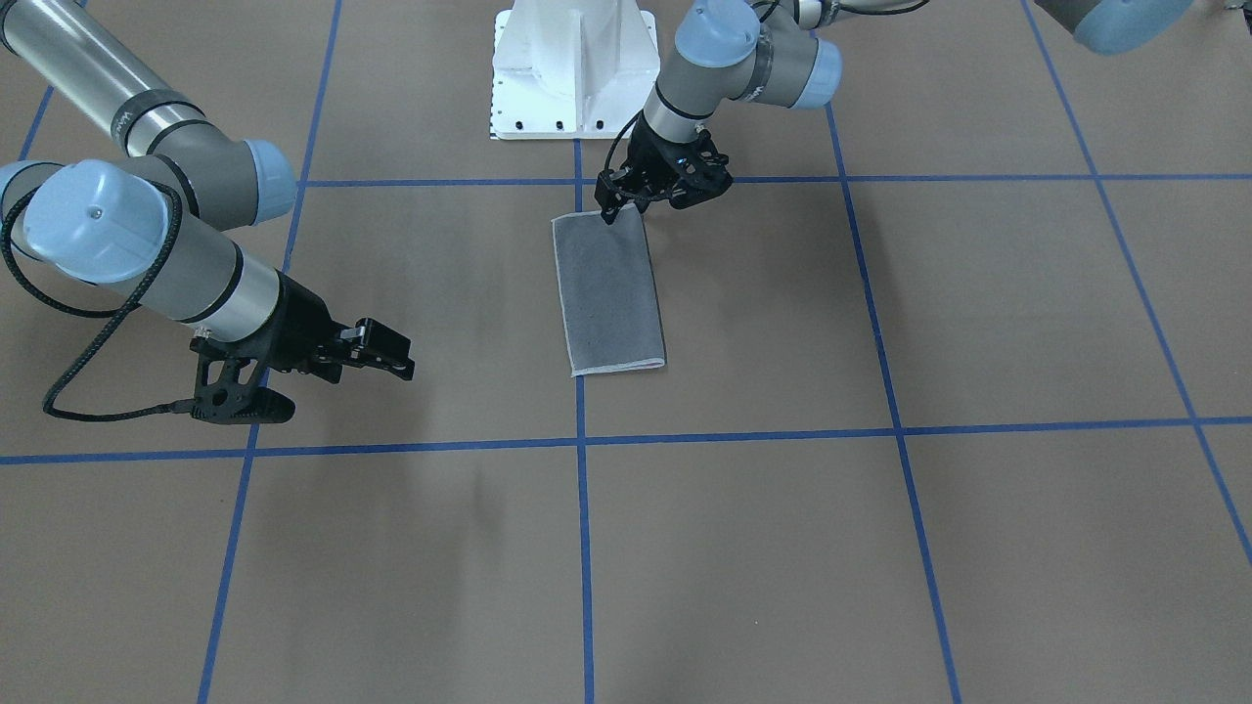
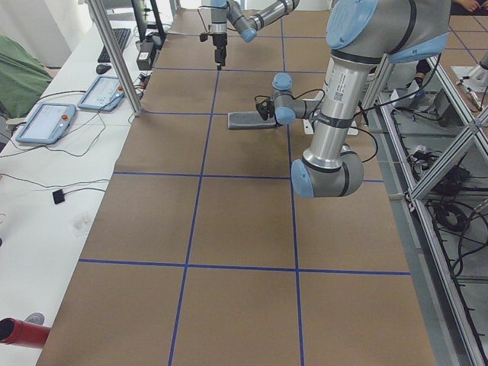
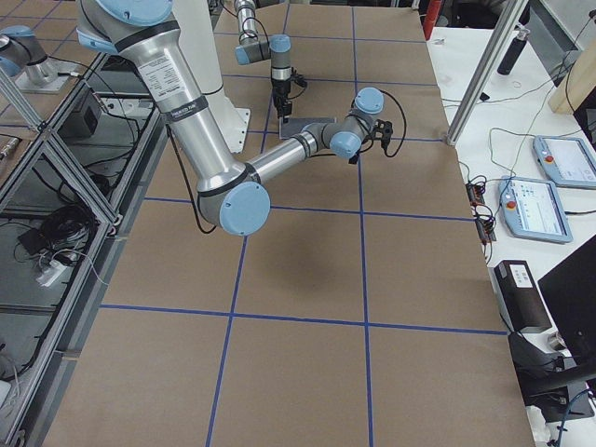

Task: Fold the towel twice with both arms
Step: 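Lift the near end with the left gripper and fold it over toward the far end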

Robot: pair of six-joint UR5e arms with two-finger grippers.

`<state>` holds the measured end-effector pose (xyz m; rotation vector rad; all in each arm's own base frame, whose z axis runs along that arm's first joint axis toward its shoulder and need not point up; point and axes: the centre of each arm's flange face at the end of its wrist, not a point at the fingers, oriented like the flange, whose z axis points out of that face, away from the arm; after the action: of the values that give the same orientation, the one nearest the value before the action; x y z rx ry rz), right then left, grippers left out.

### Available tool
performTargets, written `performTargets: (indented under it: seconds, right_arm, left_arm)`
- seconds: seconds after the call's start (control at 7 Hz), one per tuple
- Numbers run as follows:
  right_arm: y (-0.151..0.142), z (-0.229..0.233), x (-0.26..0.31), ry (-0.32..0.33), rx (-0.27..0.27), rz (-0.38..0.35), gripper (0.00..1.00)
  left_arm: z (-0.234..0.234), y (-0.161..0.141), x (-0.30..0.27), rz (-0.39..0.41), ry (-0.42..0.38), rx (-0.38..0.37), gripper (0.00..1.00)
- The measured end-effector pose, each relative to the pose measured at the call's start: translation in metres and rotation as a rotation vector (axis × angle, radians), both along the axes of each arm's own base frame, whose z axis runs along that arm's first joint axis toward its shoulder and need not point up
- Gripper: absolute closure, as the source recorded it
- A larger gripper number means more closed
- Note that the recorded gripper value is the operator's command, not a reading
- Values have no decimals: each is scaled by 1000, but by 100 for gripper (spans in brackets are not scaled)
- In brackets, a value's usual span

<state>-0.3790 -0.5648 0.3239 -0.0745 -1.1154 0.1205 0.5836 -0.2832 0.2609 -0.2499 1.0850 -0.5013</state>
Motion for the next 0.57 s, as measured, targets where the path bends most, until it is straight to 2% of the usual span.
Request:
performTargets:
  seconds: [0.14, 0.29, 0.43, 0.57]
  right_arm:
    - [0, 0, 0, 0, -3, 1, 0]
    - [0, 0, 0, 0, -5, 2, 0]
    - [0, 0, 0, 0, -6, 4, 0]
    - [0, 0, -1, 1, -7, 4, 0]
  left_arm:
    - [1, 0, 0, 1, -2, 1, 37]
    - [1, 0, 0, 1, -1, 1, 47]
    - [1, 0, 0, 1, -2, 0, 59]
    - [1, 0, 0, 0, -1, -1, 81]
